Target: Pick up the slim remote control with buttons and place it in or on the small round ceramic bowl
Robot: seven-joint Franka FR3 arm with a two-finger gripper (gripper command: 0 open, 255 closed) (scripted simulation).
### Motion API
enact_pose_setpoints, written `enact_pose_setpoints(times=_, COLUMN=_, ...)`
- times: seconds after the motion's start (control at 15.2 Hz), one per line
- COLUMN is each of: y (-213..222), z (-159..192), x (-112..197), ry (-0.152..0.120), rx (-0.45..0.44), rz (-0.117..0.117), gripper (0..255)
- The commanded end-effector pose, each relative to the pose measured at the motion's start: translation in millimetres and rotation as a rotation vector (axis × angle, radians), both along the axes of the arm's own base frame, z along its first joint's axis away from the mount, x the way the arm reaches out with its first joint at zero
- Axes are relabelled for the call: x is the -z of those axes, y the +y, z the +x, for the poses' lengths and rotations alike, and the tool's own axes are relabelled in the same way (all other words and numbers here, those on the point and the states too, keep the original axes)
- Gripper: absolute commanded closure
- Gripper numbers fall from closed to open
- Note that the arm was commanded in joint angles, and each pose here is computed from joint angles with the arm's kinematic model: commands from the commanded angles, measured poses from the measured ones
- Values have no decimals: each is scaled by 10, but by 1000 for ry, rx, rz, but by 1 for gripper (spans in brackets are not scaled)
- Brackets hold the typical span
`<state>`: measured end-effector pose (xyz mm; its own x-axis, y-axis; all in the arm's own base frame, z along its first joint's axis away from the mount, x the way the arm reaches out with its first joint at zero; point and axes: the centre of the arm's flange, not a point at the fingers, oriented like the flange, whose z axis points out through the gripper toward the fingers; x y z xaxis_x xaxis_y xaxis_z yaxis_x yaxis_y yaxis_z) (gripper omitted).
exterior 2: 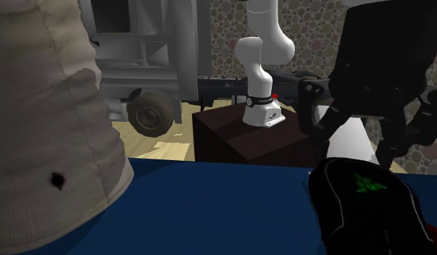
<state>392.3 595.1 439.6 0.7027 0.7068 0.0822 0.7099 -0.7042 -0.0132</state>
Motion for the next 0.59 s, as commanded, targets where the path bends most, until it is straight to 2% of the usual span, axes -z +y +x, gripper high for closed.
enact_pose_setpoints(times=0.0, y=266, z=-72, x=-19, ry=-1, rx=2, rz=0, gripper=255)
enact_pose_setpoints(times=0.33, y=920, z=-301, x=-13, ry=-1, rx=2, rz=0, gripper=255)
enact_pose_setpoints(times=0.53, y=920, z=-301, x=145, ry=-1, rx=2, rz=0, gripper=255)
